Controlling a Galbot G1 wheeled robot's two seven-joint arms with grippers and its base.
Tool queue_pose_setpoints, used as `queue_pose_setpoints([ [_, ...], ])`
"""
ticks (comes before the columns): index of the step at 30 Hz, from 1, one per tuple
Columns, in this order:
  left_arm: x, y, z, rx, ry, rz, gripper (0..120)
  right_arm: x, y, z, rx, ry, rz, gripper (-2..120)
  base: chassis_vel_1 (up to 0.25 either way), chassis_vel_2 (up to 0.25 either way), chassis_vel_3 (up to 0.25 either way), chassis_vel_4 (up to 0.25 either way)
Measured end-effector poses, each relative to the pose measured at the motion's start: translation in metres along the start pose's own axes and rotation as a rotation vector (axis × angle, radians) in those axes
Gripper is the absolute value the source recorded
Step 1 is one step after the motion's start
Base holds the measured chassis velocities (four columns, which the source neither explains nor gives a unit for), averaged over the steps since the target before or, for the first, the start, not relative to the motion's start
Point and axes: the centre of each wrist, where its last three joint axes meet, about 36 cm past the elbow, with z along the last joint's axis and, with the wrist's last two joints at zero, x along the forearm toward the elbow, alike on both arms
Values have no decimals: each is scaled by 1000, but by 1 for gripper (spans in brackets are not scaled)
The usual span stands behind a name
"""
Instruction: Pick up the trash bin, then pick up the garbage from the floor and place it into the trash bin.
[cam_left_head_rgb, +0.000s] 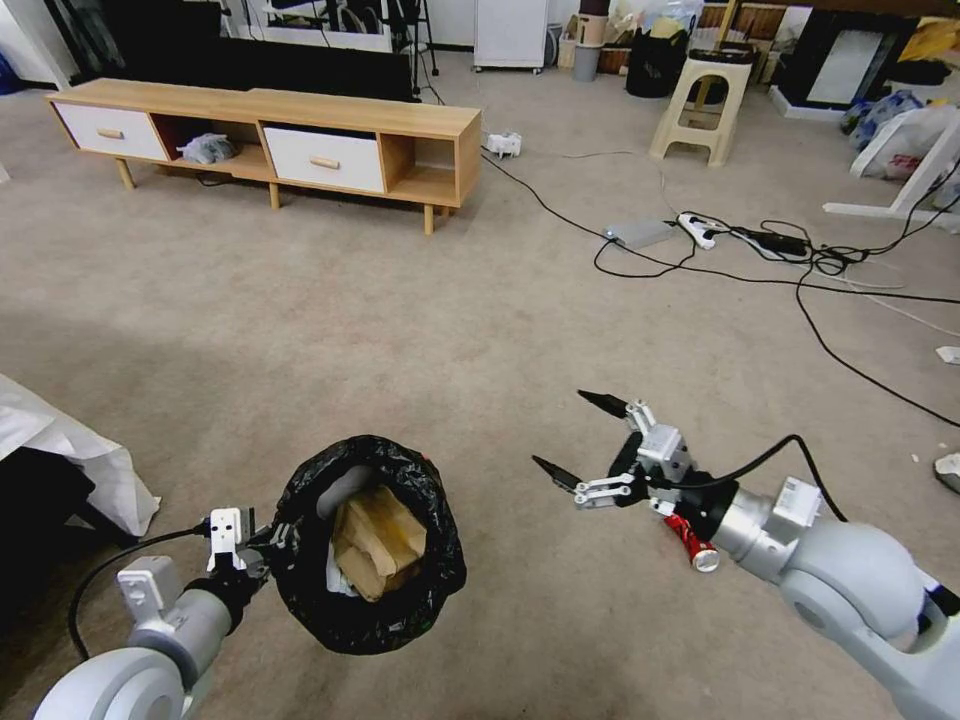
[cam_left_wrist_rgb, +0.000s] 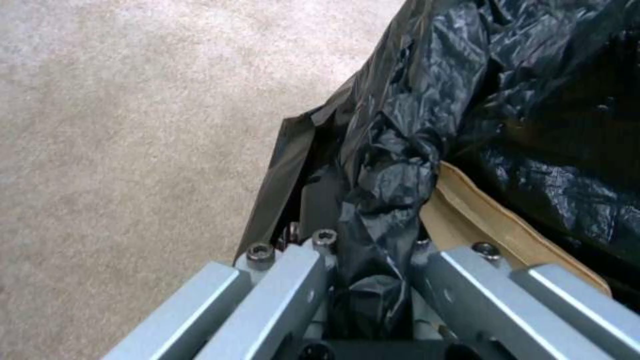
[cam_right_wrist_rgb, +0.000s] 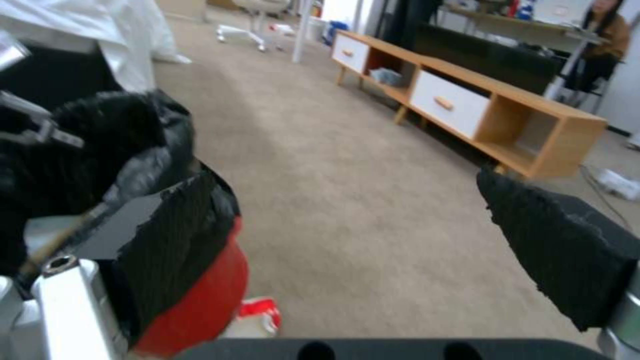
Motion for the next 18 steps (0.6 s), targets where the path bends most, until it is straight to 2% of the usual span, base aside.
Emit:
queue_pose_setpoints([
  [12, -16, 4, -4, -8, 13, 37, 1, 36, -5, 17, 5, 78, 153, 100, 0, 0, 0, 0],
  [18, -21, 1, -2, -6, 24, 58, 1, 57, -4, 34, -10, 123, 248, 100, 0, 0, 0, 0],
])
